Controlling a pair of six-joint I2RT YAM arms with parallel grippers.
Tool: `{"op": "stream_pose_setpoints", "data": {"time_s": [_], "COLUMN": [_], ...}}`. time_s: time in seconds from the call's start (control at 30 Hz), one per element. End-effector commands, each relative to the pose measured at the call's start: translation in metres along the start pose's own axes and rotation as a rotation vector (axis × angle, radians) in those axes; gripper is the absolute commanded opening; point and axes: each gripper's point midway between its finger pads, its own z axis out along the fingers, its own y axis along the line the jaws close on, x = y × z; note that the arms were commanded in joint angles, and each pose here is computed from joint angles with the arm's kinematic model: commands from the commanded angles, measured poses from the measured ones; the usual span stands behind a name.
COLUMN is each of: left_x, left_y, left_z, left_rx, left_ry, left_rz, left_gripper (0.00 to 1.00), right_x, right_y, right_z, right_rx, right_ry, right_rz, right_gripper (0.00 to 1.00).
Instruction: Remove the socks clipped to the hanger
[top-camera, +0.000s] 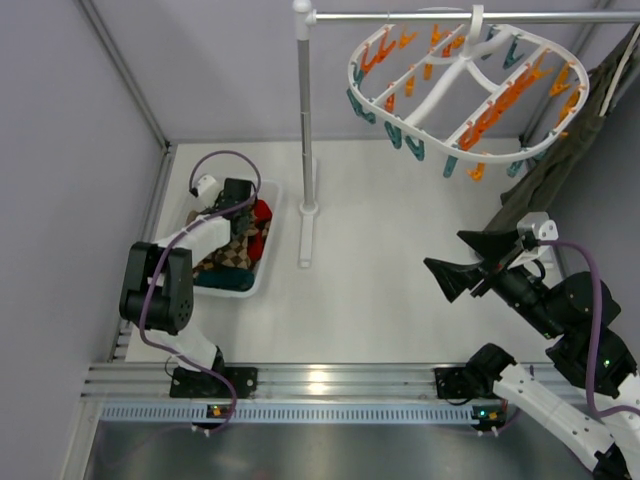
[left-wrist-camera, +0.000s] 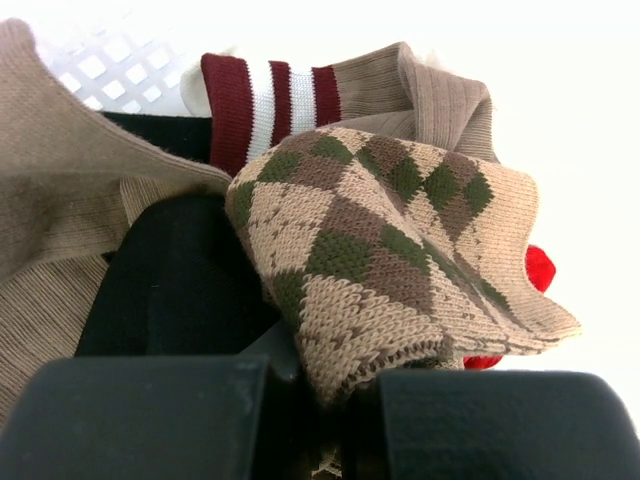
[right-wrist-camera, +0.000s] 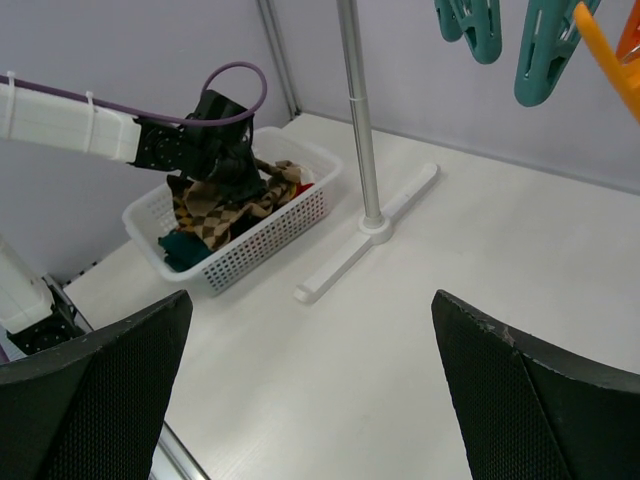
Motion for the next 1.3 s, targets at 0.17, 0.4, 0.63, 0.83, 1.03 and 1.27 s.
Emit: {"op": "stream_pose_setpoints", "data": {"time_s": [0.17,0.4,0.63,0.83,1.03,1.27], "left_x": [0.009,0.028,0.034,0.036,0.039,0.034], "left_y": [0.008,0.009,0.008,0.010,-0.002,0.005], "left_z": [0.020,0.039,0.062,0.059,0.070,0.064], "left_rx": [-0.056,-0.081,-0.109,-0.126,-0.127,-0.134], "left_ry": [0.054,0.100,0.142,0.138,0.158,0.131], "left_rz": [-0.100,-0.156,-0.260,-0.385,-0.458,-0.443], "left_gripper": [0.00,0.00,0.00,0.00,0.00,0.21], "right_x": [0.002,0.011,0.011,0.015,0.019,0.026], "right_y": [-0.005,-0.009,-0.009,-0.011,-0.011,-0.014], "right_z": [-0.001,0.002,0.002,0.004,0.004,0.000], "right_rx": [0.023,0.036,0.041,0.048,0.045,0.056], "right_ry": [0.005,0.034,0.041,0.052,0.060,0.077], "right_rz": [-0.008,-0.019,-0.019,-0.021,-0.014,-0.018], "right_gripper": [0.99,1.00,0.99,0.99,0.99,0.99]}}
